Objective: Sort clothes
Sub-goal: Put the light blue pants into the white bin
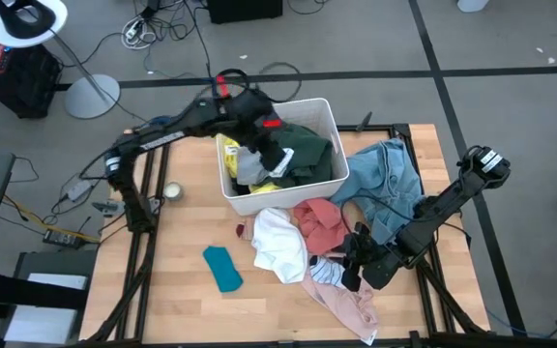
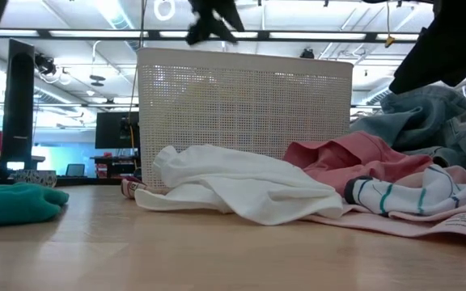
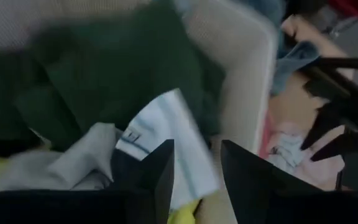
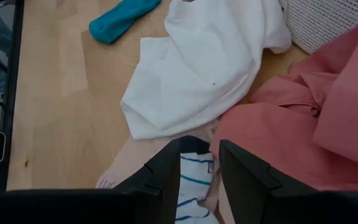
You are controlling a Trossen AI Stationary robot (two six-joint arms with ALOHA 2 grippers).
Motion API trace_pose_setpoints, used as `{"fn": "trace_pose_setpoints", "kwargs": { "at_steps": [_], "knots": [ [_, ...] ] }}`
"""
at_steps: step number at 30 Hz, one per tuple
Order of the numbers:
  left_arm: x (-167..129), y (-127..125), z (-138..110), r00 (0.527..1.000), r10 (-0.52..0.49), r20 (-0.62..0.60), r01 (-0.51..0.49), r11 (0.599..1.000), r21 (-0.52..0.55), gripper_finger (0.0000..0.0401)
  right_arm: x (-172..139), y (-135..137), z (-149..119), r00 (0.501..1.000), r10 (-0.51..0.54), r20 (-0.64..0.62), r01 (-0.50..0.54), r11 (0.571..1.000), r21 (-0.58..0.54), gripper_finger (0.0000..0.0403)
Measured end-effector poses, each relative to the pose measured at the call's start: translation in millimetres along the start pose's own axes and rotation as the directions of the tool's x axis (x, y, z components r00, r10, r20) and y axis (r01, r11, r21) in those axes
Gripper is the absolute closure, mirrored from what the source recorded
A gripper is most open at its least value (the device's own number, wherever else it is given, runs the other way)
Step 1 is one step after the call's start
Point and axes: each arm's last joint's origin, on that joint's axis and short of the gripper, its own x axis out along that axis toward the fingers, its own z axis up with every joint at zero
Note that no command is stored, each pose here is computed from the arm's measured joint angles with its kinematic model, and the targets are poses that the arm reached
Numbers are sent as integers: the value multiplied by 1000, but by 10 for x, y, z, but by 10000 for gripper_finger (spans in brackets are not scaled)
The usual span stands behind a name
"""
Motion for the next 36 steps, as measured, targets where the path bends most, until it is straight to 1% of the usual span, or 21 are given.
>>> {"fn": "trace_pose_setpoints", "kwargs": {
  "at_steps": [2, 4, 6, 7, 9, 11, 13, 17, 20, 22, 25, 28, 30, 33, 36],
  "knots": [
    [-208, -93, -18, 999, 8, 43, -9, 1000, 25, 265, 0, -1, -1, 1000, -1, 0, 1, 1000, 0, 290],
    [-409, -195, -61, 997, -18, 74, 14, 999, 48, 265, -7, -3, 4, 1000, 2, 0, -2, 1000, 2, 290],
    [-596, -314, -164, 996, -46, 72, 40, 996, 77, 265, -44, -10, 29, 1000, 21, -5, -21, 1000, 14, 290],
    [-684, -382, -226, 996, -52, 68, 46, 994, 95, 265, -67, -17, 45, 1000, 28, -4, -28, 999, 25, 290],
    [-844, -523, -378, 997, -31, 73, 21, 991, 132, 265, -126, -45, 79, 999, 37, -1, -37, 999, 40, 290],
    [-931, -676, -547, 995, 8, 103, -25, 986, 166, 265, -193, -87, 113, 999, 39, 1, -39, 998, 44, 290],
    [-957, -820, -746, 994, 22, 103, -43, 978, 206, 265, -253, -145, 147, 1000, 31, -2, -30, 999, 44, 291],
    [-896, -1079, -1189, 997, -9, 77, -11, 967, 254, 265, -397, -314, 217, 1000, -7, -19, 7, 1000, 29, 298],
    [-744, -1198, -1528, 997, -1, 74, -19, 964, 267, 265, -593, -534, 311, 992, -103, -73, 102, 995, -13, 306],
    [-620, -1249, -1774, 999, 0, 47, -12, 964, 264, 265, -756, -698, 421, 979, -177, -103, 177, 984, -7, 311],
    [-427, -1278, -2090, 1000, 10, 10, -12, 975, 221, 265, -1017, -936, 597, 955, -265, -131, 273, 961, 40, 316],
    [-251, -1258, -2401, 999, 52, -10, -49, 982, 183, 265, -1213, -1106, 752, 942, -311, -129, 322, 944, 74, 319],
    [-147, -1267, -2580, 999, 33, -2, -32, 986, 166, 265, -1310, -1189, 831, 939, -324, -118, 334, 939, 83, 320],
    [11, -1243, -2820, 1000, -3, -1, 3, 989, 149, 265, -1396, -1277, 913, 938, -334, -95, 340, 939, 57, 319],
    [122, -1208, -3006, 999, -36, 3, 35, 993, 117, 265, -1449, -1350, 970, 932, -353, -80, 360, 928, 94, 315]
  ]
}}
